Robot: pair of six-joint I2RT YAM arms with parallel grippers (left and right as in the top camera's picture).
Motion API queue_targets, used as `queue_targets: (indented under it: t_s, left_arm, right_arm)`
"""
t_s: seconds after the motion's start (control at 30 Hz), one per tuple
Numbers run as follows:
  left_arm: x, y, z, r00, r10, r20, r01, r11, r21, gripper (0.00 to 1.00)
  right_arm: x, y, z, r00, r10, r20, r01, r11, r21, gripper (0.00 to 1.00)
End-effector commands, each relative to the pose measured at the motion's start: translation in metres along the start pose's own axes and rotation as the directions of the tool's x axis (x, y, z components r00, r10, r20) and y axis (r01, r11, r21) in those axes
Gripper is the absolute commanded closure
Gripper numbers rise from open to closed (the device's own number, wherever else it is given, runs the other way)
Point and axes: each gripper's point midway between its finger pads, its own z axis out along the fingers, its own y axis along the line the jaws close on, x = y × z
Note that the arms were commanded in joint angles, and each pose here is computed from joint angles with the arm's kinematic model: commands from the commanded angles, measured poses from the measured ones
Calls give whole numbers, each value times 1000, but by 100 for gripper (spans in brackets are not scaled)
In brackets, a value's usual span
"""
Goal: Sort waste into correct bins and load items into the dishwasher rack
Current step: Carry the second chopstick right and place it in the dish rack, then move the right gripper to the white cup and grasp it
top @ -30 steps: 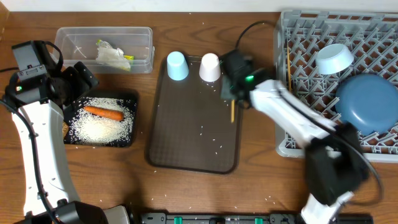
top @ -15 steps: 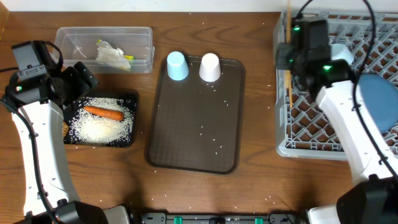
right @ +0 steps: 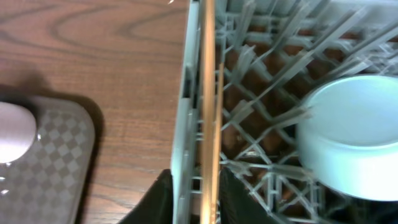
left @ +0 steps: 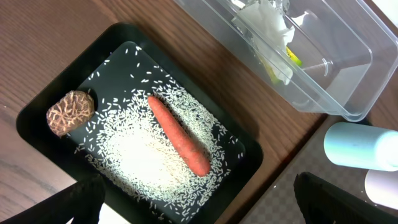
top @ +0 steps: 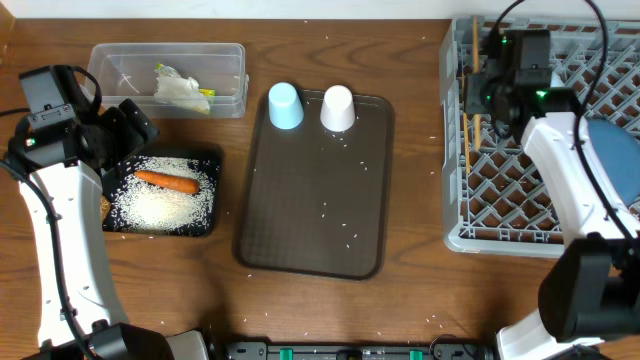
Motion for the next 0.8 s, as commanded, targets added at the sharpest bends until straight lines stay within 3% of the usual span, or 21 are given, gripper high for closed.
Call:
queue_targets:
  t_s: [0.0,0.07,0.3,0.5,0.77]
  left_arm:
    - [-6,0,-6,1000,-8,23,8,1000,2,2]
    - [-6,0,-6,1000,-8,23,8,1000,2,2]
    - [-6,0,-6,1000,-8,23,8,1000,2,2]
    - [-6,0,-6,1000,-8,23,8,1000,2,2]
    - [-6,0,-6,1000,-8,23,8,1000,2,2]
  right_arm:
    - [-3,1,2,1000,-1,7,1,1000,-21,70]
    - [-5,1,2,1000,10,11,-10,1000,-20,53]
    - [-9,31,-4,998,56,20,-53,990,-134,16]
    - [-25,101,-16,995,56,86,-27,950,-312,4]
    - [-33,182,-21,968,-76,240,139,956,-259,1]
